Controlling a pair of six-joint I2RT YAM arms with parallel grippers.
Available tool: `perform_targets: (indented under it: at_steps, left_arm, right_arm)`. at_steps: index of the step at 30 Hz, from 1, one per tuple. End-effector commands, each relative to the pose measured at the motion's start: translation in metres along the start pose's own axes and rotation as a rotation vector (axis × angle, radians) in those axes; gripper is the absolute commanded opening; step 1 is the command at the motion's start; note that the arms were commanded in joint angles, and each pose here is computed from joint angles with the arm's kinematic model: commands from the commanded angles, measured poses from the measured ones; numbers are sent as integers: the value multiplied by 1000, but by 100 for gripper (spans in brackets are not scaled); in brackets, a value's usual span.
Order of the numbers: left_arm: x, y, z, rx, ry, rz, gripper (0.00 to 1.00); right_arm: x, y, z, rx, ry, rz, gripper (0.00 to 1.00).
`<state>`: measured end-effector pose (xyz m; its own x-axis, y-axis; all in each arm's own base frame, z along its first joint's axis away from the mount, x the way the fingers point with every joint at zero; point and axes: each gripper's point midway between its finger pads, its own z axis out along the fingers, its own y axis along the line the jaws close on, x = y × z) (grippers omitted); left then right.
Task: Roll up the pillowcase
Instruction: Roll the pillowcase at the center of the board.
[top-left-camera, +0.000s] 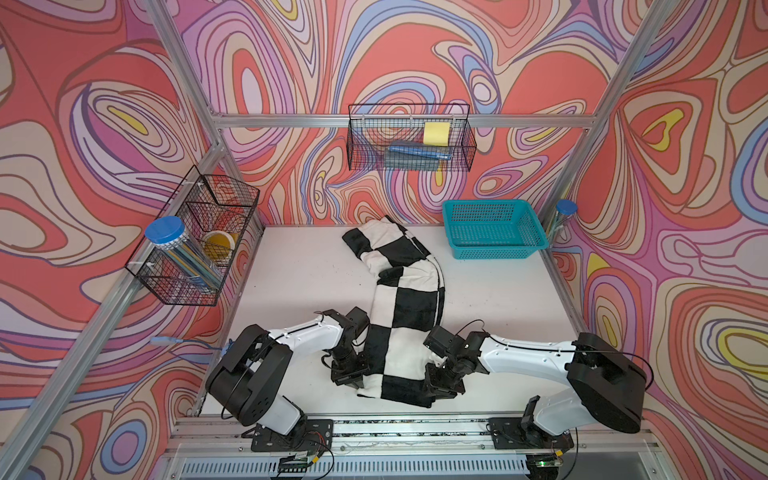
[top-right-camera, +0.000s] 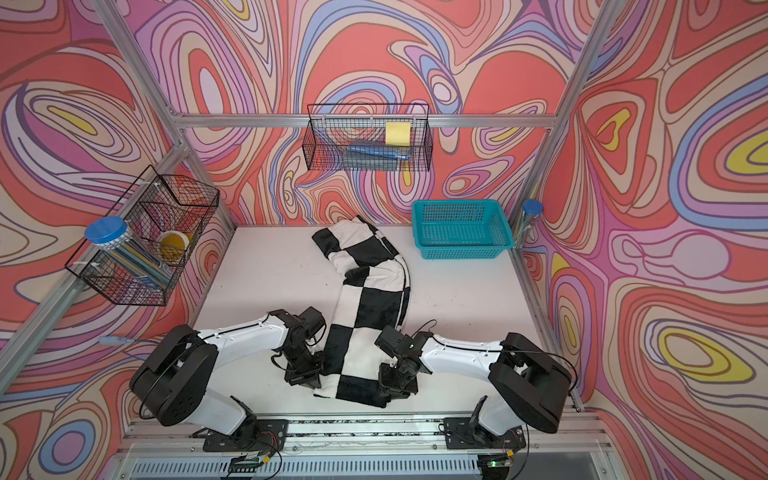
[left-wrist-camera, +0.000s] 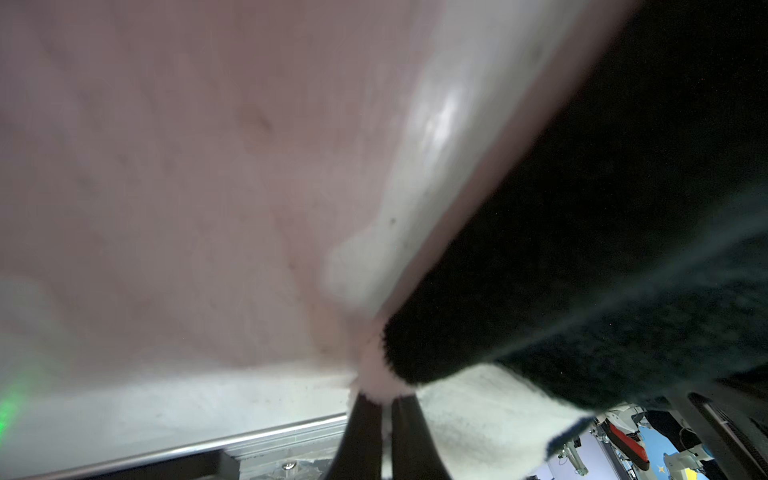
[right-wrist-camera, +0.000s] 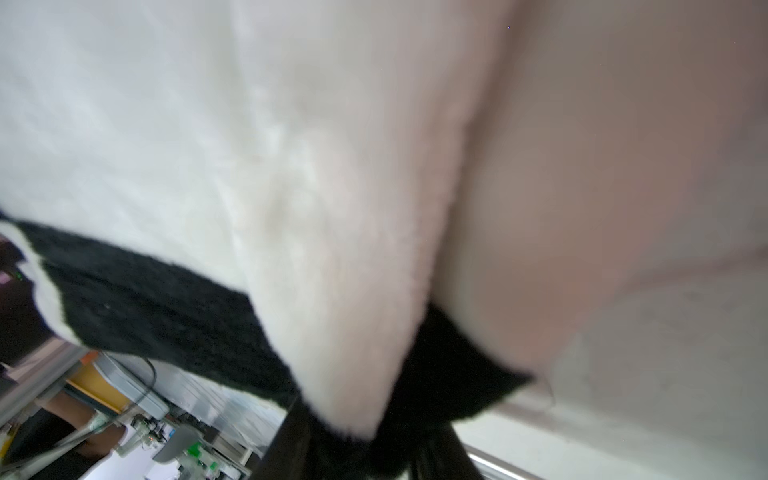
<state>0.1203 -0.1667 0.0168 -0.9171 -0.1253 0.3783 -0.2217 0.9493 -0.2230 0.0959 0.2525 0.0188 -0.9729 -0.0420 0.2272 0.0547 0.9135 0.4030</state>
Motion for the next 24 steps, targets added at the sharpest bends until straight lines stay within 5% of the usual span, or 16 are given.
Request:
perform_targets:
  at_steps: [1,4,12,24]
  left_arm:
    - [9,3,0,-4,17,2,0]
    - [15,2,-8,5,17,6,0]
    - [41,12,-23,26,19,8,0]
    - [21,-4,-45,-47,10,98,0]
  right_arm:
    - [2,-12,2,48,-11,12,13]
    - [5,-9,-3,30,-13,20,0]
    - [19,5,-17,-87,-4,49,0]
    - [6,12,-35,-124,-23,98,0]
